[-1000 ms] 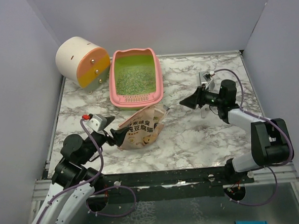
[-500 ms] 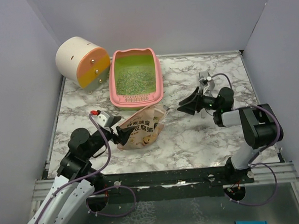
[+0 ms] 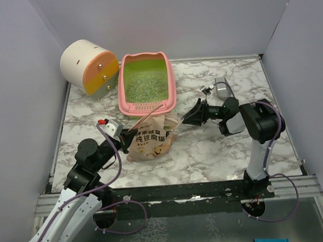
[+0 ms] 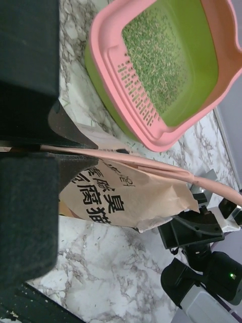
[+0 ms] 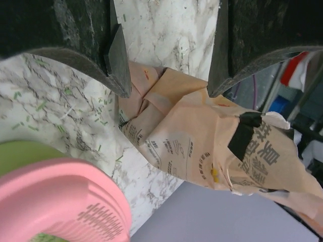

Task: Fill the litter box with clean litter

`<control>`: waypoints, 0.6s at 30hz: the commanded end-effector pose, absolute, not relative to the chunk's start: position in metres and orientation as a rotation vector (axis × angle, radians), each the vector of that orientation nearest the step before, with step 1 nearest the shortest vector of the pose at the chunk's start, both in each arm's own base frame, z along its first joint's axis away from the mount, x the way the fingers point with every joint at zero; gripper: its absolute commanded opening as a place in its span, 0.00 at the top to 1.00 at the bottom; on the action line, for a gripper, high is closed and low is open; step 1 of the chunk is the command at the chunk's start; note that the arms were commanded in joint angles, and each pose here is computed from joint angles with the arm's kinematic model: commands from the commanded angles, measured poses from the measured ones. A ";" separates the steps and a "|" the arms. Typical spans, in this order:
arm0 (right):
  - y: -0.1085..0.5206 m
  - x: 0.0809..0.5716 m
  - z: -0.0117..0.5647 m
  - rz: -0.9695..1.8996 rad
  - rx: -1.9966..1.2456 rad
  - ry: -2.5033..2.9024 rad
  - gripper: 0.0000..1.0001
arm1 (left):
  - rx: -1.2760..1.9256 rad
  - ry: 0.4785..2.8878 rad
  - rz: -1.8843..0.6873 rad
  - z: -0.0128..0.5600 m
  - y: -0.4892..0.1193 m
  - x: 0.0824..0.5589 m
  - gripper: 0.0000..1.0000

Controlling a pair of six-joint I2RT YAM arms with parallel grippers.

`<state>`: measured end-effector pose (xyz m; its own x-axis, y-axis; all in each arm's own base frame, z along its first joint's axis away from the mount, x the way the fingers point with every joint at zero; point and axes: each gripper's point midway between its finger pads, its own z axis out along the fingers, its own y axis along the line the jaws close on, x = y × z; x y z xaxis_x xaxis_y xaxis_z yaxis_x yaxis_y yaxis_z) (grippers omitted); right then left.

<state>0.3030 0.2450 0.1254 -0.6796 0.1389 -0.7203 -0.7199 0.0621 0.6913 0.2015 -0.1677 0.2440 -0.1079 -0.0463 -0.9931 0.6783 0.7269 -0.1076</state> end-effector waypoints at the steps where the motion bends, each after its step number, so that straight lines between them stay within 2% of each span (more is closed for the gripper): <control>1: 0.267 0.298 0.157 1.574 -0.861 1.440 0.38 | 0.440 1.474 -0.560 0.283 -0.144 0.202 1.00; 18: 0.298 0.261 0.169 1.560 -1.076 1.196 0.38 | 0.429 1.513 -0.554 0.271 -0.137 0.194 1.00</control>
